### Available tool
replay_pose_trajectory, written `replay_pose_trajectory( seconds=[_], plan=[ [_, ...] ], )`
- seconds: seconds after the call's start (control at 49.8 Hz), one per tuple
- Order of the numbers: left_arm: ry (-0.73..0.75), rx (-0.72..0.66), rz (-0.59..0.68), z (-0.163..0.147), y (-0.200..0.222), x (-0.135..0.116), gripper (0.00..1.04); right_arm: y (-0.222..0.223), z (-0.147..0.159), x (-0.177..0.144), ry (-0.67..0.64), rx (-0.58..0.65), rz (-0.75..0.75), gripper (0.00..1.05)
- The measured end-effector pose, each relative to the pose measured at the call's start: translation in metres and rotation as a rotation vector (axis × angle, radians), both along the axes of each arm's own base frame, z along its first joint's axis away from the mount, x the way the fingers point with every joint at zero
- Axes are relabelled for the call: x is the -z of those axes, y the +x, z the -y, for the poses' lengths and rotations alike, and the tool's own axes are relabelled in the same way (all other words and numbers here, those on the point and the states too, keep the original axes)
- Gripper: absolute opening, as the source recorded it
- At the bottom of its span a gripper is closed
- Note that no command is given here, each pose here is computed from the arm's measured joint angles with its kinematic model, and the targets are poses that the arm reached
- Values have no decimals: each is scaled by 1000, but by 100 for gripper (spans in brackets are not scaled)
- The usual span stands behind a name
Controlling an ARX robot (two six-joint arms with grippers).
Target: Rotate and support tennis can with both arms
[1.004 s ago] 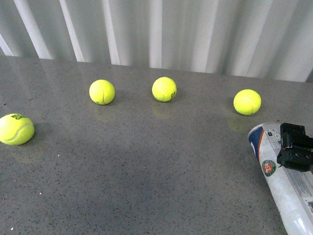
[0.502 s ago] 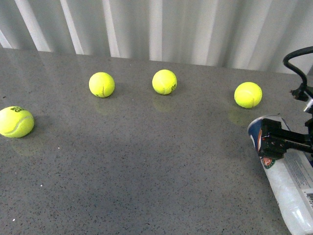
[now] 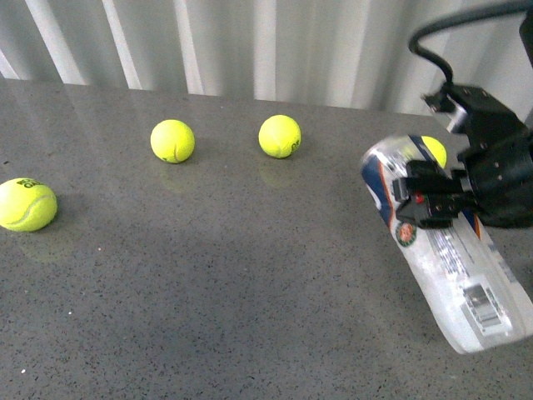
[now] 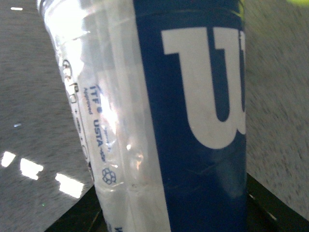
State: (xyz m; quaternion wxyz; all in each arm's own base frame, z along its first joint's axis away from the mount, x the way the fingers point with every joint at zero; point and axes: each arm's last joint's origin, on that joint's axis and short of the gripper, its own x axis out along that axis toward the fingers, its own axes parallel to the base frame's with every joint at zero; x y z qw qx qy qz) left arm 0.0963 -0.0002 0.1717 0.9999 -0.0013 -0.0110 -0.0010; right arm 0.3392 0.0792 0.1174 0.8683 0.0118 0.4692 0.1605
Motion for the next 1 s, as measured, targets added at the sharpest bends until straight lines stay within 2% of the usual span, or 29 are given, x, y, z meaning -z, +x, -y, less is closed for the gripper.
replay_pose_trajectory(
  seconds=[0.12,0.201,0.261,0.401,0.502,0.682,0.923,1.004],
  plan=[
    [0,0,0,0,0,0,98,5,-26,-33,-37,-227,165,41],
    [0,0,0,0,0,0,98,11,-53,-56,-122,-482,306,34],
    [0,0,0,0,0,0,98,15,-66,-59,-203,-598,347,31],
    [0,0,0,0,0,0,98,32,-97,-33,-393,-923,415,22],
    [0,0,0,0,0,0,98,39,-115,-7,-406,-1077,419,16],
    [0,0,0,0,0,0,98,42,-138,15,-395,-1177,414,12],
    [0,0,0,0,0,0,98,46,-146,40,-493,-1158,419,10],
    [0,0,0,0,0,0,98,45,-143,44,-495,-1144,421,24]
  ],
)
